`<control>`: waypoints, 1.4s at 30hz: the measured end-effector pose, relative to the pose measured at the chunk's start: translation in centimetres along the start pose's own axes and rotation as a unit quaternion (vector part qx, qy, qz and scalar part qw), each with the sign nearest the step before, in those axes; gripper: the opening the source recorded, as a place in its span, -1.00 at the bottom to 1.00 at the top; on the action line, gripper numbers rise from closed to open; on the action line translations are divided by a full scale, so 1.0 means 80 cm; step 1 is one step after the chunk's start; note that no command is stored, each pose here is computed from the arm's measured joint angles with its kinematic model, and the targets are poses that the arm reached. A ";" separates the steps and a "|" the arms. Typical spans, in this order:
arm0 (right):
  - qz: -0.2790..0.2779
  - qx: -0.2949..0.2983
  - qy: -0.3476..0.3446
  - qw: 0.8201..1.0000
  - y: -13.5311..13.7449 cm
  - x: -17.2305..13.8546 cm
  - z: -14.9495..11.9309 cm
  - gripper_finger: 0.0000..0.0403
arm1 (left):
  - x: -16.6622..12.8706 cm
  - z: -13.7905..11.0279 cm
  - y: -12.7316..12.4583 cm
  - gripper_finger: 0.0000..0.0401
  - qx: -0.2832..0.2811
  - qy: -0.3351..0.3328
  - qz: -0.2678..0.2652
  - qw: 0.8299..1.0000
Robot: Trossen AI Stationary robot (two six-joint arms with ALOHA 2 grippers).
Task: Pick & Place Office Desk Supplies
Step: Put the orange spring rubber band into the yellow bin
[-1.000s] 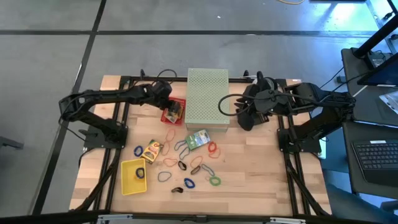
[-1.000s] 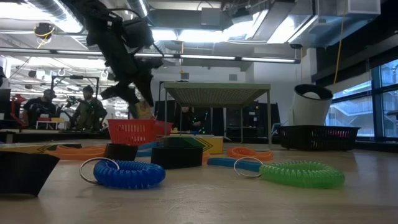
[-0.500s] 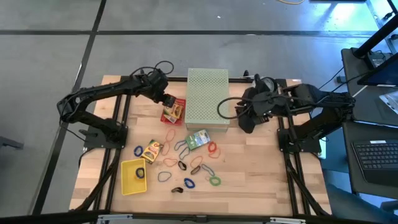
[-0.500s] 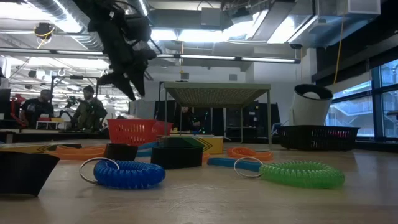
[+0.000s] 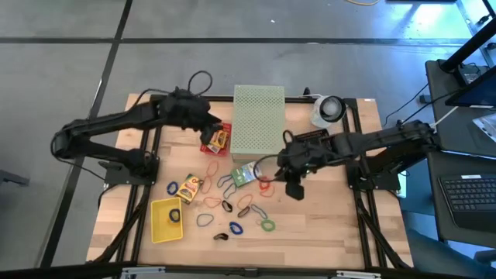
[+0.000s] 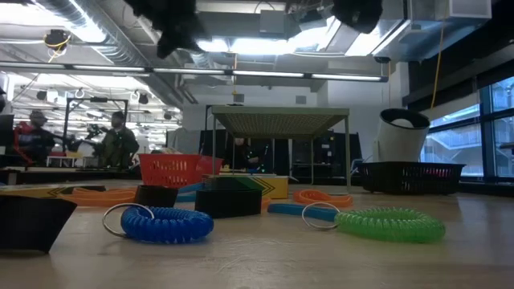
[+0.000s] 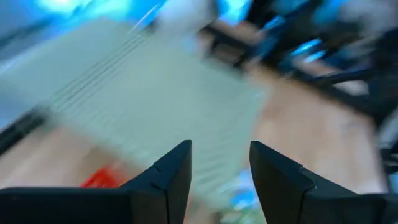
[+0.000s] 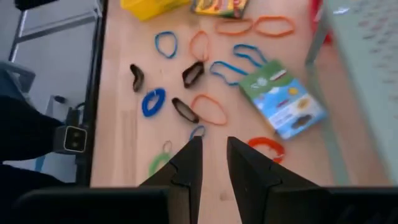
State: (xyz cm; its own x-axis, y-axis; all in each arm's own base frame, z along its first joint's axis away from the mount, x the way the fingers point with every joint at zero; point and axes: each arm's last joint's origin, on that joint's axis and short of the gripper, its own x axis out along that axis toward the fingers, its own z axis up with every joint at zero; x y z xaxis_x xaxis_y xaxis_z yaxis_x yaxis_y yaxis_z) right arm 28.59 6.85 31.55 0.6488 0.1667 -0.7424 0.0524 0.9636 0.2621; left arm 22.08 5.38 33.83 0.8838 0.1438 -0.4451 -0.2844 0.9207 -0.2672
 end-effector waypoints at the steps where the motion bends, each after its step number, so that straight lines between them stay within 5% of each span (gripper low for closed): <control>1: -0.002 0.006 0.003 1.000 -0.001 0.009 -0.005 -0.63 | -0.001 -0.003 -0.009 -0.21 0.010 -0.022 -0.020 1.000; 11: -0.113 0.102 0.052 0.987 -0.021 0.094 -0.040 -0.63 | 0.014 -0.064 -0.049 -0.32 0.017 -0.082 -0.112 0.990; 22: -0.193 0.256 0.078 0.944 -0.031 0.159 -0.065 -0.63 | 0.000 -0.067 -0.064 -0.37 0.063 -0.096 -0.143 0.983; 42: -0.201 0.287 0.059 0.935 -0.043 0.199 -0.069 -0.58 | -0.016 -0.067 -0.064 -0.37 0.077 -0.088 -0.176 0.977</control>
State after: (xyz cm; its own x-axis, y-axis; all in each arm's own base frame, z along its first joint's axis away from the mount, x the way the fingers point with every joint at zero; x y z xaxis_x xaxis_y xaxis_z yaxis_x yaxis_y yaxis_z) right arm 34.56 7.30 15.45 0.4030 -0.1293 -0.9060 0.6936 0.6890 0.2101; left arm 20.41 -1.44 31.15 0.9711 -0.1441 -0.1902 0.0964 0.9660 -0.2399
